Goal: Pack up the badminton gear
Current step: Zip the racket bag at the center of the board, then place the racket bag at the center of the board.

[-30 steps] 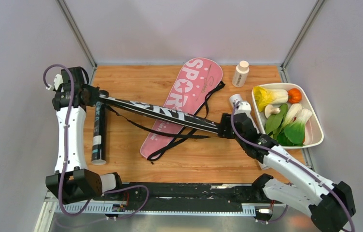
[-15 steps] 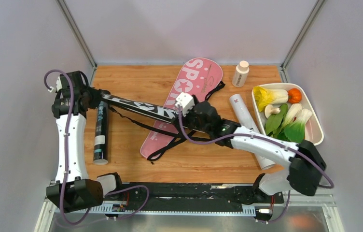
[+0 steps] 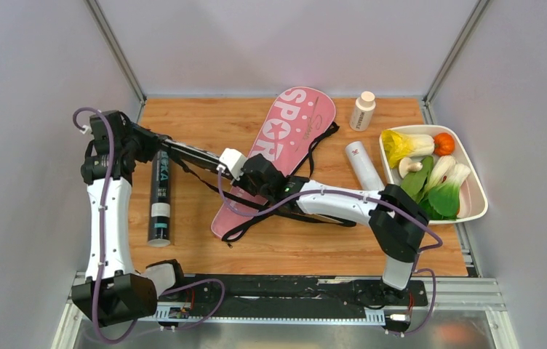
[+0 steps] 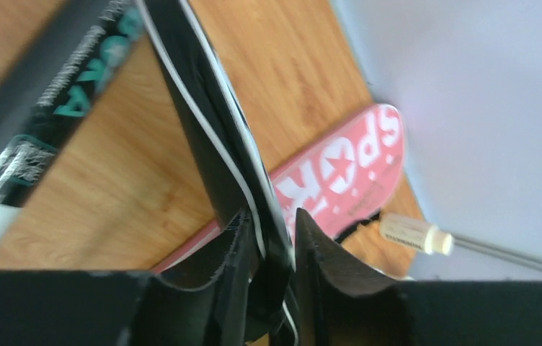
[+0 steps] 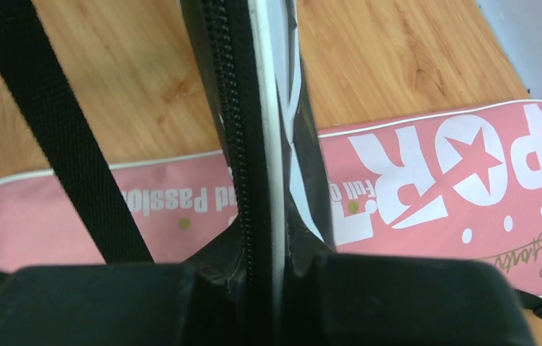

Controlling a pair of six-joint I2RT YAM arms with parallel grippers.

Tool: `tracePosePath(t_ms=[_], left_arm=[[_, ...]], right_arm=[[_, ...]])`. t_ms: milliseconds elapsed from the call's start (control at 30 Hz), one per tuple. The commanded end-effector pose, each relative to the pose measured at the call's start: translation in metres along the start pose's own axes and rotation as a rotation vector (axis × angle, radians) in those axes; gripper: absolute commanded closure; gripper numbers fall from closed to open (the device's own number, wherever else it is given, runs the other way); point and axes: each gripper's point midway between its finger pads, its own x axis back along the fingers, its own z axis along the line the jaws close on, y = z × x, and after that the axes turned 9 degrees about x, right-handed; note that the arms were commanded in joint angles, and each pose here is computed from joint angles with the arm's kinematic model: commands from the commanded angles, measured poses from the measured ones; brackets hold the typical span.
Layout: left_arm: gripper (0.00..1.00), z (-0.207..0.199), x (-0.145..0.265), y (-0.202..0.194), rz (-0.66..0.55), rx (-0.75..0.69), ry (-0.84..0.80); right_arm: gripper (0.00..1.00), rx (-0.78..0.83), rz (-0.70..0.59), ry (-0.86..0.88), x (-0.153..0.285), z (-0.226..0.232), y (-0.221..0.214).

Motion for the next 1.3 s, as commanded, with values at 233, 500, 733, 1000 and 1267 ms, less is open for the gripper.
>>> tracePosePath(t_ms=[233, 500, 733, 1000, 1267], left_arm=[[0.06, -0.096, 0.053, -0.011, 0.105, -0.231, -0.450], [0.00, -0.147, 0.122, -0.018, 0.098, -0.301, -0.762], [0.01, -0.131, 0.108, -0.027, 0.103, -0.303, -0.754], [0.01, -0.088, 0.053, -0.050, 0.188, -0.287, -0.626], [0.01, -0.039, 0.014, -0.108, 0.319, -0.327, -0.544]], right_arm=[[1.00, -0.340, -0.136, -0.060, 0.023, -0.061, 0.076], [1.00, -0.785, -0.236, 0.088, 0.057, -0.112, 0.090], [1.00, -1.116, -0.505, 0.173, 0.082, -0.152, 0.109], [1.00, -1.395, -0.662, 0.061, 0.057, -0.180, 0.078], [0.94, -1.585, -0.644, -0.090, 0.023, -0.176, 0.001]])
